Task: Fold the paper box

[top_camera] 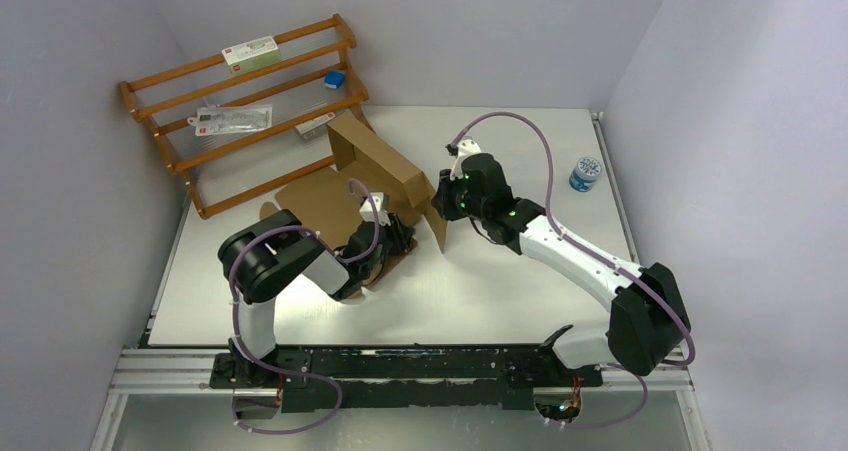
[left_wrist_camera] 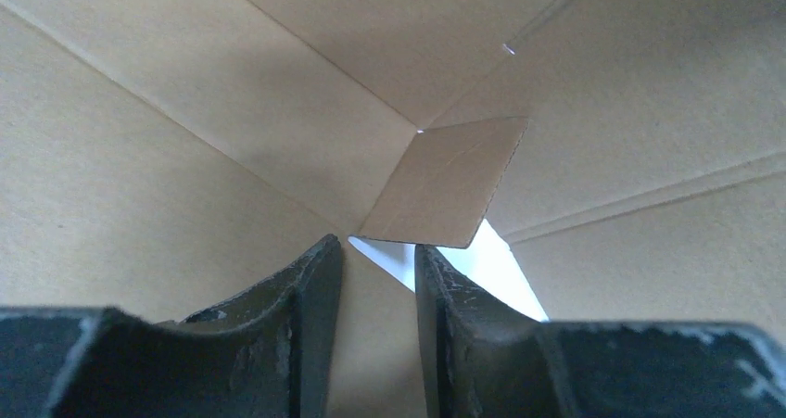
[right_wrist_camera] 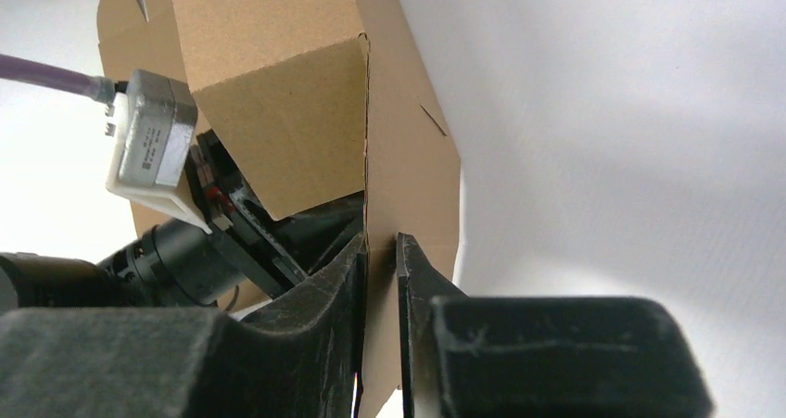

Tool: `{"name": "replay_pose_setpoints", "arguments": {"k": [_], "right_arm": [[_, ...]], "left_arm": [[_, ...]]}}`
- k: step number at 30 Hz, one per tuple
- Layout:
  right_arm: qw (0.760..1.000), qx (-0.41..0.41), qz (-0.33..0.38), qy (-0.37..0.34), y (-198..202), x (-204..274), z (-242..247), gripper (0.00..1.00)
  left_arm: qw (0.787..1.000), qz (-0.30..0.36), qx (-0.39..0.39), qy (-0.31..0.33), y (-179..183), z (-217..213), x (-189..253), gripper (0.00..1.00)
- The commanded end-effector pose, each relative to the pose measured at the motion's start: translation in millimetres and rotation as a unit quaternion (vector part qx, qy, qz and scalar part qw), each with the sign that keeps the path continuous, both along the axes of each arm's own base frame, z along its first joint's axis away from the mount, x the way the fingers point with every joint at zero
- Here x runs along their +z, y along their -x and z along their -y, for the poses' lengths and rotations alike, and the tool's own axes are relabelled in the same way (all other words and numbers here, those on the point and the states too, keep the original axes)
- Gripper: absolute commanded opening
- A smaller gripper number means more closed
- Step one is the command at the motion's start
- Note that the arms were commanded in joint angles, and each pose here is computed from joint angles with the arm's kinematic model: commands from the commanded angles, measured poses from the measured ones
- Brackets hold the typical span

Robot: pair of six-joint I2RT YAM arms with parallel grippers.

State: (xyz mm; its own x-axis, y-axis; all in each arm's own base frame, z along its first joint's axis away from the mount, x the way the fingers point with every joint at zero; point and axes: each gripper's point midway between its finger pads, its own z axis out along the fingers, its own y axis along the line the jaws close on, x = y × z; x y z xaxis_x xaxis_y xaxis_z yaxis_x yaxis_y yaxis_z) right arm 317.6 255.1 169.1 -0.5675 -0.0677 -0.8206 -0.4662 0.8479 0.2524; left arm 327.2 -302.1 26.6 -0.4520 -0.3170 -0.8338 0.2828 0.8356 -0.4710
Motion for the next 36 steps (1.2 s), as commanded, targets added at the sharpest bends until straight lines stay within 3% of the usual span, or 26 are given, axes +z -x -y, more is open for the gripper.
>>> {"name": "replay_pose_setpoints", "arguments": {"k": [1,9,18,24,36], "right_arm": [[0.999,-0.026,0.007,-0.044,-1.4,9.9,-9.6,0.20],[0.989,-0.112,0.076,-0.053,-35.3,22.1,5.8,0.23],[0.994,-0.037,0.105,0.005,-43.7,18.6,-9.7,0.38],[0.994,-0.033,0.086,0.058,-47.1,-0.5,-3.5,0.38],[0.993,-0.074,0.066,0.061,-71.8,-18.0,-12.4,0.33]], "left_arm": [[1.000,-0.014,-0.007,0.015,8.5,15.1,0.5,0.41],[0.999,-0.020,-0.017,0.021,17.6,18.9,-2.7,0.40],[1.000,-0.024,0.004,0.015,5.6,5.7,-4.8,0.44],[1.000,-0.017,0.004,0.012,-1.3,0.3,-1.9,0.51],[0.999,-0.028,0.013,0.014,-9.4,-8.3,-9.4,0.53]]}}
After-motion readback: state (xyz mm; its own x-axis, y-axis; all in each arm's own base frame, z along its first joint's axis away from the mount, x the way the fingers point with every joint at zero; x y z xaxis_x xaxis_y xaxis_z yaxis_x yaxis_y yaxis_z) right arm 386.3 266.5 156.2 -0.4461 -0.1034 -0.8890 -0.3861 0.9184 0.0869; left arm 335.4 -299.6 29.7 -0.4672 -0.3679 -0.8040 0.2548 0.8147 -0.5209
